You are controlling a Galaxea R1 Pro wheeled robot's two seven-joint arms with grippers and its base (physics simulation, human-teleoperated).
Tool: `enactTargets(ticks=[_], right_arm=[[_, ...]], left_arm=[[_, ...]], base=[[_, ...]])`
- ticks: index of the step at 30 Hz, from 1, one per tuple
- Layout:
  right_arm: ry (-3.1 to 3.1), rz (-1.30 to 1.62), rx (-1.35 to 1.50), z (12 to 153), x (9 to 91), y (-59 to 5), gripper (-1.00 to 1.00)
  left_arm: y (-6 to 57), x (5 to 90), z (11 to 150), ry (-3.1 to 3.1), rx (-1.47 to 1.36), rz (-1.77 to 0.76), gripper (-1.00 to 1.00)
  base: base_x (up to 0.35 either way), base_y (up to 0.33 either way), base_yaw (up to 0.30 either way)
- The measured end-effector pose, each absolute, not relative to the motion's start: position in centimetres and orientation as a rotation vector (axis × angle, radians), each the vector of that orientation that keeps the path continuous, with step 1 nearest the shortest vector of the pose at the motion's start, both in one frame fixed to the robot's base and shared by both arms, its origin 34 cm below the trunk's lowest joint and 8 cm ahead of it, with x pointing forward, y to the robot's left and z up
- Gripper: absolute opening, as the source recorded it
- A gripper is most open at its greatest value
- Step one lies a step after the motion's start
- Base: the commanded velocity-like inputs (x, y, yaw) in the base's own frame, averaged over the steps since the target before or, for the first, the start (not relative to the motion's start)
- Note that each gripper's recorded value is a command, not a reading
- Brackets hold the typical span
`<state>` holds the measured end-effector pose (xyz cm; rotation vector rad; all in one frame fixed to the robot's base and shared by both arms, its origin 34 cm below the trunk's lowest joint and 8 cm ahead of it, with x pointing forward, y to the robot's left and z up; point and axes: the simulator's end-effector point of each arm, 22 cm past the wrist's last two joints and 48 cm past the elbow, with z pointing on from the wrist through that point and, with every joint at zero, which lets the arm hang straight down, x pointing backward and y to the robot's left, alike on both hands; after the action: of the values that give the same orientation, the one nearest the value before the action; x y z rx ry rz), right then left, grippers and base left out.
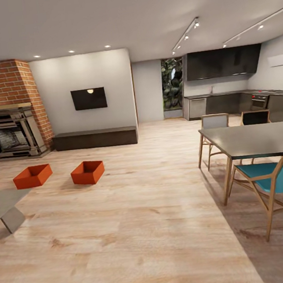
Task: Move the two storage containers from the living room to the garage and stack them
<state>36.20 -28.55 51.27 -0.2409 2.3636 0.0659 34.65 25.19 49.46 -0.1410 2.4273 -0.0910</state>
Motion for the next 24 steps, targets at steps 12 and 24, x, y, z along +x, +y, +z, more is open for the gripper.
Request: enactTargets(ticks=[12, 24], right_arm=[[2.364, 0.065, -0.238, 51.28, 36.21, -28.60, 1.00], [2.366, 0.066, -0.241, 51.21, 36.12, -28.55, 1.00]], left_arm=[[25.18, 34.64, 49.45, 2.428, -0.140, -0.091, 1.00], [25.18, 34.55, 49.40, 2.431, -0.141, -0.091, 1.00]], base=[[0.326, 0.000, 0.000], [0.326, 0.000, 0.000]])
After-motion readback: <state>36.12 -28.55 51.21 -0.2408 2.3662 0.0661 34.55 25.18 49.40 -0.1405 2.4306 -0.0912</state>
